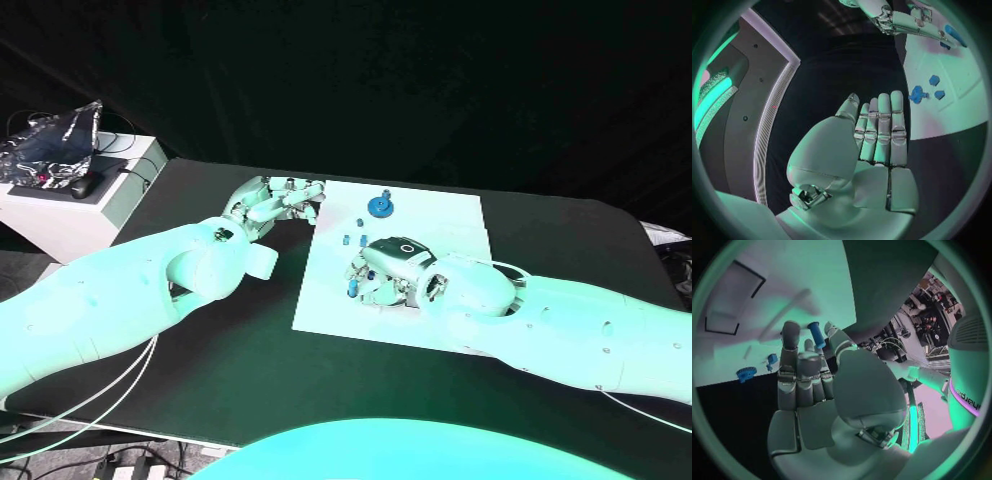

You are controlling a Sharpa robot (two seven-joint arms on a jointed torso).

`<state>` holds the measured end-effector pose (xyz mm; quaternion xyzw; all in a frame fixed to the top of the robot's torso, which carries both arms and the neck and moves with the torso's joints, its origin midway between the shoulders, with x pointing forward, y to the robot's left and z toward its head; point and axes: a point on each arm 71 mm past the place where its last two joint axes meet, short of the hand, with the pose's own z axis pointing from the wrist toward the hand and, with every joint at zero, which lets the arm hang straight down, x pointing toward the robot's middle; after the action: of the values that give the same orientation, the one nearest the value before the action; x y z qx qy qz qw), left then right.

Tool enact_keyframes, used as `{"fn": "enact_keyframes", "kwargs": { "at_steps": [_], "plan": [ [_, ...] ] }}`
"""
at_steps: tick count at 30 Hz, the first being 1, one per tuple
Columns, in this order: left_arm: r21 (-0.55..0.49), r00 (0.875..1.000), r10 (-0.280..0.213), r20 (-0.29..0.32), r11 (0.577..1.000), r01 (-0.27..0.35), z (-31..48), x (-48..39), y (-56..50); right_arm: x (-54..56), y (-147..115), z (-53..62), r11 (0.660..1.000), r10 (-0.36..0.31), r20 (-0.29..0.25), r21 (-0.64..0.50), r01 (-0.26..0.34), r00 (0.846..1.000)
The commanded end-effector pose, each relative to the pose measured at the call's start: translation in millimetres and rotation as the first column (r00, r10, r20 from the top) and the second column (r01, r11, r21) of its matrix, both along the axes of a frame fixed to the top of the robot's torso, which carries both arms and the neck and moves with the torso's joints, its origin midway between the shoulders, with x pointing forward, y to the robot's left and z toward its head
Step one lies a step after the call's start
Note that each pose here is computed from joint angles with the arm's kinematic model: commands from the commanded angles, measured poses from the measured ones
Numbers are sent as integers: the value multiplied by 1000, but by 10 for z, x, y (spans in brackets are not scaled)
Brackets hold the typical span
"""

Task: Assemble the parts on the task board

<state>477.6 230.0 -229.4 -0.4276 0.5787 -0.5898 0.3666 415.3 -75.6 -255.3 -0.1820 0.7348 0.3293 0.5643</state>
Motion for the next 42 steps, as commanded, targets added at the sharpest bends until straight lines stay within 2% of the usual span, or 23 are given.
{"fn": "enact_keyframes", "kwargs": {
  "at_steps": [1, 8, 11, 14, 16, 18, 19, 24, 27, 32, 36, 37, 38, 40, 42],
  "plan": [
    [-10, 1000, 0, 7, 1000, 0, 11, 1, -7, -15, -7, 32, 999, 7, 25, 46, -8, 1000],
    [-11, 1000, 0, 6, 1000, 0, 11, 1, -5, -17, -103, 70, 996, -22, 54, 88, 17, 998],
    [-11, 1000, 0, 6, 1000, 0, 10, 2, -2, -28, -187, 127, 989, -48, 74, 144, 37, 996],
    [-11, 1000, 0, 6, 1000, 0, 8, 2, 0, -26, -306, 201, 976, -87, 68, 203, 72, 994],
    [-11, 1000, 0, 5, 1000, 0, 7, 3, 0, -5, -412, 253, 963, -127, 37, 242, 115, 991],
    [-11, 1000, -1, 5, 1000, 1, 5, 4, 1, 45, -578, 317, 946, -183, -24, 267, 183, 983],
    [-11, 1000, -1, 5, 1000, 1, 5, 4, 2, 56, -608, 327, 943, -192, -34, 269, 194, 981],
    [-11, 1000, -2, 5, 1000, 2, 1, 5, 1, 152, -968, 423, 915, -289, -142, 251, 317, 947],
    [-12, 1000, -4, 4, 1000, 4, -3, 5, 2, 188, -1186, 448, 895, -353, -213, 205, 395, 911],
    [-13, 1000, -5, 2, 1000, 5, -17, 1, 6, 196, -1518, 429, 853, -469, -319, 77, 516, 823],
    [-13, 1000, -8, -2, 1000, 8, -30, -6, 13, 157, -1726, 384, 812, -554, -366, -39, 582, 748],
    [-13, 1000, -8, -3, 1000, 8, -32, -7, 15, 149, -1751, 376, 806, -565, -371, -56, 589, 737],
    [-12, 1000, -9, -4, 1000, 8, -36, -10, 18, 131, -1794, 361, 795, -585, -378, -89, 600, 718],
    [-12, 1000, -9, -5, 1000, 9, -41, -13, 23, 98, -1848, 340, 779, -612, -382, -138, 612, 692],
    [-12, 1000, -9, -6, 1000, 9, -45, -15, 29, 69, -1883, 324, 767, -632, -379, -178, 617, 676]
  ]
}}
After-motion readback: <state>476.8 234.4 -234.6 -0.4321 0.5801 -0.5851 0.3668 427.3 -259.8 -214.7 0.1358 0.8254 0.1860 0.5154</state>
